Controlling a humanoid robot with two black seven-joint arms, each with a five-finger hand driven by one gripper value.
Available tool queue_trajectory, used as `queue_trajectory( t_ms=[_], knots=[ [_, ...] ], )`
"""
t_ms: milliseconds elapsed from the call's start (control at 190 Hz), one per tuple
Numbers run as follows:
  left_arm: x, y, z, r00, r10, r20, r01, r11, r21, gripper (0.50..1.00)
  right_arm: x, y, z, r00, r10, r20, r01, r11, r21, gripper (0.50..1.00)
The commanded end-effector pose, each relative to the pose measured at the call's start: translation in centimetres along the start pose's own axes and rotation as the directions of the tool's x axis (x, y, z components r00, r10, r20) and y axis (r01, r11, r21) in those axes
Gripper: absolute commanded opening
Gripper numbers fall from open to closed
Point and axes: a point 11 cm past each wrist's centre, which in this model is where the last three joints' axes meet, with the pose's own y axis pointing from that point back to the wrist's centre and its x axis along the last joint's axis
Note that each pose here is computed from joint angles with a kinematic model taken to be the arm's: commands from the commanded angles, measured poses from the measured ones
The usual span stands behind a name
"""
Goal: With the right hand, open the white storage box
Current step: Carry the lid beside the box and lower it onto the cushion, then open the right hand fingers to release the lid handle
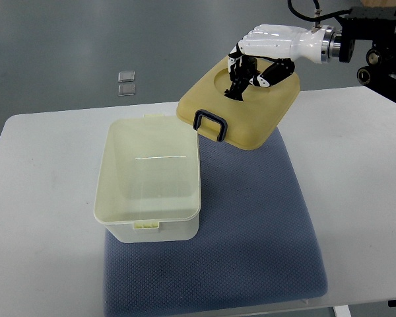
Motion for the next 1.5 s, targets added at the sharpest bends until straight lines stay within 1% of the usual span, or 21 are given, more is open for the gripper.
queue_trajectory(
  t_ms=[0,142,406,638,869,1375,1386,1391,1417,1423,1428,1449,1454,1460,1465,1470,1475,1481,1486,1491,1496],
  knots=[
    [0.0,0.0,0.0,1.000,0.000,-0.002,0.000,1.000,0.000,1.000,-2.4,1.4,1.3,1.000,-0.006,0.027,0.007,0.999,-0.039,0.500],
    [0.0,0.0,0.0,1.000,0.000,0.000,0.000,1.000,0.000,1.000,-5.1,2.2,1.9,0.998,-0.017,0.059,0.020,0.998,-0.059,0.500],
    [0.0,0.0,0.0,1.000,0.000,0.000,0.000,1.000,0.000,1.000,-7.2,2.7,2.1,0.996,-0.030,0.079,0.036,0.997,-0.068,0.500],
    [0.0,0.0,0.0,1.000,0.000,0.000,0.000,1.000,0.000,1.000,-8.7,2.0,1.3,0.994,-0.052,0.097,0.057,0.997,-0.045,0.500],
    [0.0,0.0,0.0,1.000,0.000,0.000,0.000,1.000,0.000,1.000,-10.7,0.0,-0.6,0.989,-0.074,0.132,0.073,0.997,0.012,0.500],
    [0.0,0.0,0.0,1.000,0.000,-0.002,0.000,1.000,0.000,1.000,-13.9,-0.1,-1.6,0.976,-0.109,0.189,0.105,0.994,0.030,0.500],
    [0.0,0.0,0.0,1.000,0.000,0.000,0.000,1.000,0.000,1.000,-13.9,-0.1,-1.6,0.976,-0.108,0.189,0.104,0.994,0.030,0.507],
    [0.0,0.0,0.0,1.000,0.000,0.000,0.000,1.000,0.000,1.000,-13.9,-0.1,-1.6,0.976,-0.107,0.190,0.103,0.994,0.029,0.525],
    [0.0,0.0,0.0,1.000,0.000,0.000,0.000,1.000,0.000,1.000,-13.9,-0.1,-1.5,0.976,-0.106,0.191,0.103,0.994,0.028,0.558],
    [0.0,0.0,0.0,1.000,0.000,0.000,0.000,1.000,0.000,1.000,-13.9,-0.1,-1.6,0.976,-0.106,0.191,0.102,0.994,0.029,0.578],
    [0.0,0.0,0.0,1.000,0.000,0.000,0.000,1.000,0.000,1.000,-13.9,-0.1,-1.6,0.976,-0.106,0.191,0.102,0.994,0.029,0.578],
    [0.0,0.0,0.0,1.000,0.000,0.000,0.000,1.000,0.000,1.000,-13.9,-0.1,-1.6,0.976,-0.105,0.193,0.101,0.994,0.029,0.617],
    [0.0,0.0,0.0,1.000,0.000,0.000,0.000,1.000,0.000,1.000,-13.8,-0.2,-1.6,0.976,-0.104,0.193,0.100,0.995,0.029,0.645],
    [0.0,0.0,0.0,1.000,0.000,0.000,0.000,1.000,0.000,1.000,-13.8,-0.2,-1.6,0.976,-0.104,0.193,0.100,0.995,0.029,0.646],
    [0.0,0.0,0.0,1.000,0.000,0.000,0.000,1.000,0.000,1.000,-13.8,-0.1,-1.5,0.976,-0.104,0.193,0.100,0.995,0.027,0.680],
    [0.0,0.0,0.0,1.000,0.000,0.000,0.000,1.000,0.000,1.000,-13.8,-0.1,-1.5,0.976,-0.104,0.193,0.100,0.995,0.027,0.680],
    [0.0,0.0,0.0,1.000,0.000,0.000,0.000,1.000,0.000,1.000,-13.8,-0.2,-1.6,0.976,-0.104,0.193,0.100,0.995,0.029,0.715],
    [0.0,0.0,0.0,1.000,0.000,0.000,0.000,1.000,0.000,1.000,-13.8,-0.2,-1.6,0.976,-0.104,0.193,0.100,0.995,0.029,0.715],
    [0.0,0.0,0.0,1.000,0.000,0.000,0.000,1.000,0.000,1.000,-13.8,-0.2,-1.6,0.976,-0.104,0.193,0.100,0.995,0.029,0.745],
    [0.0,0.0,0.0,1.000,0.000,0.000,0.000,1.000,0.000,1.000,-13.8,-0.2,-1.6,0.976,-0.104,0.193,0.100,0.995,0.029,0.746],
    [0.0,0.0,0.0,1.000,0.000,-0.002,0.000,1.000,0.000,1.000,-13.8,-0.2,-1.6,0.976,-0.104,0.193,0.100,0.995,0.029,0.774]
  ],
)
